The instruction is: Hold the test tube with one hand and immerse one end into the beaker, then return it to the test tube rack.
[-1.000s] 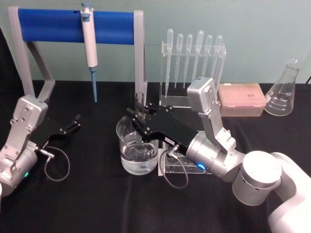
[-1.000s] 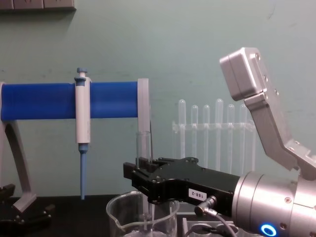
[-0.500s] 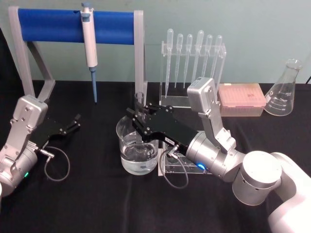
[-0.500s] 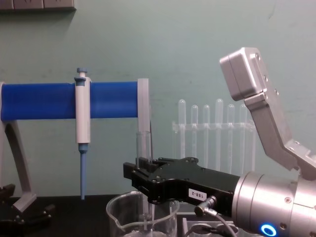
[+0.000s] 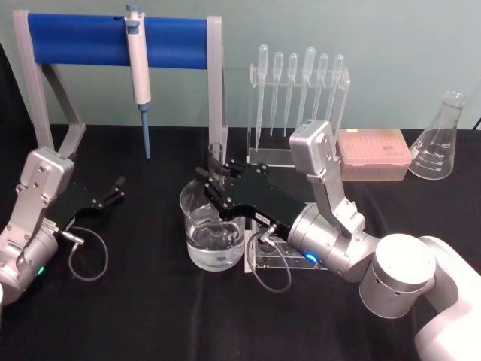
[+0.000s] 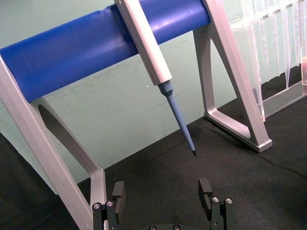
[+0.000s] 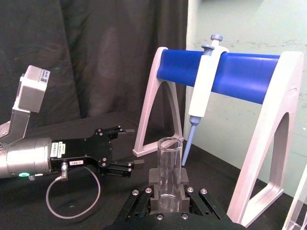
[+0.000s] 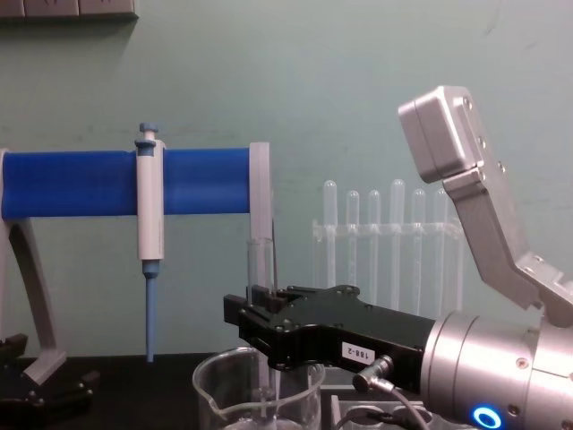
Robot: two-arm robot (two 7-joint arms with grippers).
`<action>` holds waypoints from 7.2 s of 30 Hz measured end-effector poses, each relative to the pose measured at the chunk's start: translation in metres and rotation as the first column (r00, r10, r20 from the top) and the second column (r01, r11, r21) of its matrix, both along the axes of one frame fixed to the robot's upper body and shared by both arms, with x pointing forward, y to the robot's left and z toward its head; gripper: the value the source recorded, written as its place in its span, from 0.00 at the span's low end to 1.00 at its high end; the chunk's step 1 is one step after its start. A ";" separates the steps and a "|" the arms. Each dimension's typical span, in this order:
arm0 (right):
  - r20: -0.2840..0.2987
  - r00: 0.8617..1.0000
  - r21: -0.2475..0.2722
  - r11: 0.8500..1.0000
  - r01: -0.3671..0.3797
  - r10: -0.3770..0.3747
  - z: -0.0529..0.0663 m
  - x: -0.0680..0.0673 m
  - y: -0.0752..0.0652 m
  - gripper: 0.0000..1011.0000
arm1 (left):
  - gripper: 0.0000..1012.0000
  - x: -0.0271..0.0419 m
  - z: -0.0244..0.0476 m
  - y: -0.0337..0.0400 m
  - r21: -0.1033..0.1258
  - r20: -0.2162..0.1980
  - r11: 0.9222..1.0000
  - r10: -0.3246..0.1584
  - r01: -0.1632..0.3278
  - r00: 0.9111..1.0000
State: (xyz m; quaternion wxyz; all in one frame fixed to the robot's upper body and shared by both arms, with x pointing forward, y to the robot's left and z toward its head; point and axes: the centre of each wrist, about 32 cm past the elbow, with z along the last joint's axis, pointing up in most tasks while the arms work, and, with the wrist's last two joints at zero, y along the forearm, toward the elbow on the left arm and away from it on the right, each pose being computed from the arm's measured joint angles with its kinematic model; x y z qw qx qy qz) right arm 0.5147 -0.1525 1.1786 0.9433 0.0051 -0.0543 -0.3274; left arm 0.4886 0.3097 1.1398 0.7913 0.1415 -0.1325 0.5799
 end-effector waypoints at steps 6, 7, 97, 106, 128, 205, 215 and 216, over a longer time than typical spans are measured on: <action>0.000 1.000 0.000 1.000 0.000 0.000 0.000 0.000 0.000 0.22 | 0.99 0.0000 0.0000 0.0000 0.000 0.000 1.000 0.000 0.000 1.000; 0.000 1.000 0.000 1.000 0.000 0.000 0.000 0.000 0.000 0.22 | 0.99 0.0000 0.0000 0.0000 0.000 0.000 1.000 0.000 0.000 1.000; 0.066 0.997 0.030 0.999 -0.029 0.027 0.057 -0.004 0.003 0.22 | 0.99 0.0000 0.0000 0.0000 0.000 0.000 1.000 0.000 0.000 1.000; 0.122 0.993 0.063 0.998 -0.013 0.005 0.106 -0.017 -0.012 0.22 | 0.99 0.0000 0.0000 0.0000 0.000 0.000 1.000 0.000 0.000 1.000; 0.043 0.980 0.003 0.981 0.194 -0.194 0.076 -0.060 -0.073 0.22 | 0.99 0.0000 0.0000 0.0000 0.000 0.000 1.000 0.000 0.000 1.000; -0.034 0.837 -0.162 0.829 0.535 -0.547 0.009 -0.090 -0.134 0.99 | 0.99 0.0000 0.0000 0.0000 0.000 0.000 1.000 0.000 0.000 1.000; 0.054 0.738 -0.130 0.728 0.673 -0.673 -0.038 -0.074 -0.135 0.99 | 0.99 0.0000 0.0000 0.0000 0.000 0.000 1.000 0.000 0.000 1.000; 0.055 0.736 -0.130 0.726 0.675 -0.674 -0.040 -0.074 -0.134 0.99 | 0.99 0.0000 0.0000 0.0000 0.000 0.000 1.000 0.000 0.000 1.000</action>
